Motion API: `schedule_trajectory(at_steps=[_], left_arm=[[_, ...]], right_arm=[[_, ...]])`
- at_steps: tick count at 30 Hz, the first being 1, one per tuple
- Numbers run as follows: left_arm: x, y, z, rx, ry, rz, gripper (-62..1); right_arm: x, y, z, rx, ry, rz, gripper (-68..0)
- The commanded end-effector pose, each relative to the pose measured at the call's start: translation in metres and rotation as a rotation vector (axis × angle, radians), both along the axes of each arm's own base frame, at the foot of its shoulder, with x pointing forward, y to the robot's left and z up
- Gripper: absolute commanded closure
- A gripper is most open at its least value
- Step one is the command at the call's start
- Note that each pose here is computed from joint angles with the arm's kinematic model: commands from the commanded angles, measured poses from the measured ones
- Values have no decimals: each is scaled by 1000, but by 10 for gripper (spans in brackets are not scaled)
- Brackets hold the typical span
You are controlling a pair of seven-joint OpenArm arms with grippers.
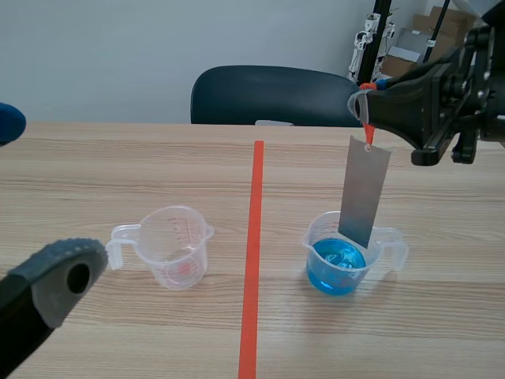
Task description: Do the redox reaction experiment. lower the plate into the blue solution
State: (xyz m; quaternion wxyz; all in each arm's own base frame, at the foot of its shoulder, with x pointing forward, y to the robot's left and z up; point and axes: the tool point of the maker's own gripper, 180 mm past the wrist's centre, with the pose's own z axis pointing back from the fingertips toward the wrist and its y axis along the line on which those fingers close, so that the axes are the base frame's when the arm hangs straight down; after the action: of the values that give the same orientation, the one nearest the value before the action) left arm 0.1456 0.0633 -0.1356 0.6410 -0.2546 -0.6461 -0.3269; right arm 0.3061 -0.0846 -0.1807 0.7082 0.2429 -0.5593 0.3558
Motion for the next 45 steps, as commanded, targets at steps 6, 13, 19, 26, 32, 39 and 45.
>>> schedule_trajectory(at_steps=[6,13,19,26,32,39,45], left_arm=[[0,-3,9,-27,-18,2,-623],[0,-3,9,-27,-17,2,-623],[0,-3,9,-27,-18,1,-623],[0,-3,9,-27,-18,1,-623],[0,-3,8,-23,-20,-1,-623],[-1,-3,8,-22,-20,-2,-623],[-1,-3,8,-22,-20,-2,-623]], right_arm=[[3,2,14,27,-44,4,1],[8,-2,3,31,-30,-24,1],[9,-1,-3,38,-27,-33,1],[5,4,-9,40,-32,-25,1],[-2,8,-20,28,-26,-17,1],[-1,7,-29,15,-28,-25,1],[7,-3,-50,-4,-11,-73,1]])
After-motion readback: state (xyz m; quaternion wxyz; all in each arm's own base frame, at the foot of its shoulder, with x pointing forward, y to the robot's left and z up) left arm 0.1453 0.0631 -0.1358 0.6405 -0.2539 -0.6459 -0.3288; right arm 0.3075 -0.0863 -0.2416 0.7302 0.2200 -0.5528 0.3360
